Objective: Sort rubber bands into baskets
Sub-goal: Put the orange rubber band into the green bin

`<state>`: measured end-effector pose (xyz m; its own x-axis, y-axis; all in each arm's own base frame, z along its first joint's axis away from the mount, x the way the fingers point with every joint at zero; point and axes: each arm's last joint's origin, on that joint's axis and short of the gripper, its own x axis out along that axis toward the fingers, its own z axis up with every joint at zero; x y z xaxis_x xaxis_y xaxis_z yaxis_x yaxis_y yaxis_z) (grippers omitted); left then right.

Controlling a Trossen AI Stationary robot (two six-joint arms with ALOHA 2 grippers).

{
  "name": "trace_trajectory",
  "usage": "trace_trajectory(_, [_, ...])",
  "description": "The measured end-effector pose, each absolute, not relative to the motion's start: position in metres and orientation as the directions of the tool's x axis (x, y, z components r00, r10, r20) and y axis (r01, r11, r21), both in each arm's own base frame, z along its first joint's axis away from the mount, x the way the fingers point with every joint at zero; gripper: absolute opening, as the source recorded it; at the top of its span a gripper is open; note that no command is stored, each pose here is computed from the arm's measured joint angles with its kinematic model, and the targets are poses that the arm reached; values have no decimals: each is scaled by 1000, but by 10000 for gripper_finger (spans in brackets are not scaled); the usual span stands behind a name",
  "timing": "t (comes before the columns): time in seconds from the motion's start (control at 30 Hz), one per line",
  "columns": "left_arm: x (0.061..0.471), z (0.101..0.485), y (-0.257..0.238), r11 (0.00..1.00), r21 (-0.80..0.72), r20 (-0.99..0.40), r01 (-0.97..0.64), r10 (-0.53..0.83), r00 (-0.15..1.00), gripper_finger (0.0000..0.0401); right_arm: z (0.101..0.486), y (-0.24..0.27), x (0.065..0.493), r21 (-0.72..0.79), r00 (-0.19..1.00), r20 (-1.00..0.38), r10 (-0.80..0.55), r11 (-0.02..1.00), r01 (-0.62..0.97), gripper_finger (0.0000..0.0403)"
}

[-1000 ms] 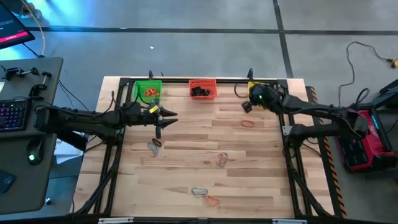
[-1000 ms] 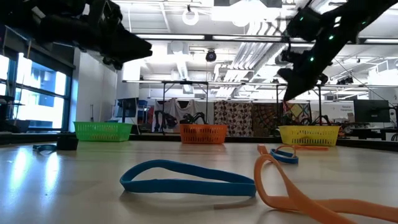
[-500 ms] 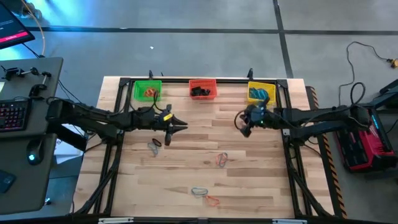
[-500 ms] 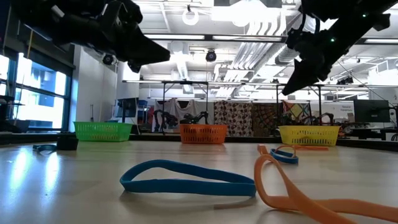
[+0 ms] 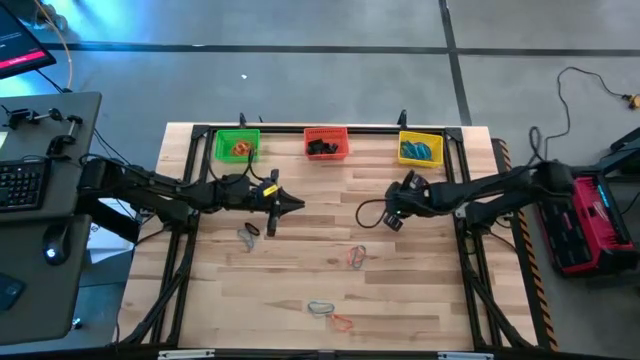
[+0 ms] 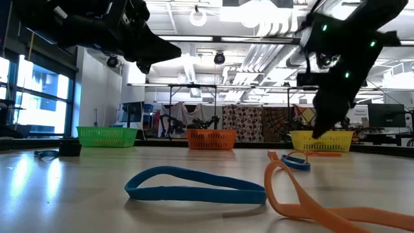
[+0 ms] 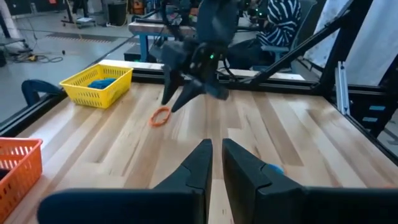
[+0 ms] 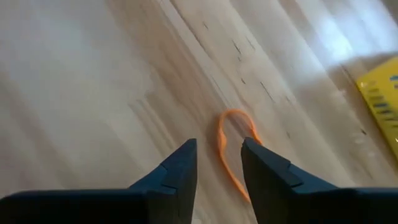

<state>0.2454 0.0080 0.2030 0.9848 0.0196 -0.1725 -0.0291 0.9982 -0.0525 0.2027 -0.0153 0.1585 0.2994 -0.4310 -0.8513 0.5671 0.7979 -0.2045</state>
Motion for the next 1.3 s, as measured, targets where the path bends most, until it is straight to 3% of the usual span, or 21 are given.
trace_trajectory(0.37, [245,203,5,999,-51,-175,-13,4,985,26,123,-27,216,-279,160,-883,-442,766,579,114])
trace_trajectory(0.47, [245,202,5,999,-53,-177,-12,2,984,26,122,-29,218,-265,169,-884,-436,765,587,91])
trace_trajectory(0.57, [245,201,4,998,-55,-190,2,-13,982,26,126,-29,219,-242,197,-882,-427,771,588,39])
trace_trajectory(0.63, [245,200,4,998,-57,-205,8,-19,979,26,132,-29,222,-211,249,-869,-428,775,596,11])
trace_trajectory(0.9, [245,198,1,1000,-5,-221,18,-19,975,26,160,-15,249,24,616,-730,-297,889,457,3])
trace_trajectory(1.0, [244,198,-3,999,41,-223,33,-23,975,26,164,-8,255,63,677,-690,-255,911,408,7])
trace_trajectory(1.17, [244,198,-6,998,49,-225,24,-13,974,26,154,-13,240,-9,519,-775,-360,828,561,15])
trace_trajectory(1.3, [244,198,-5,998,57,-224,2,11,975,26,147,-24,226,-70,362,-843,-399,747,661,50])
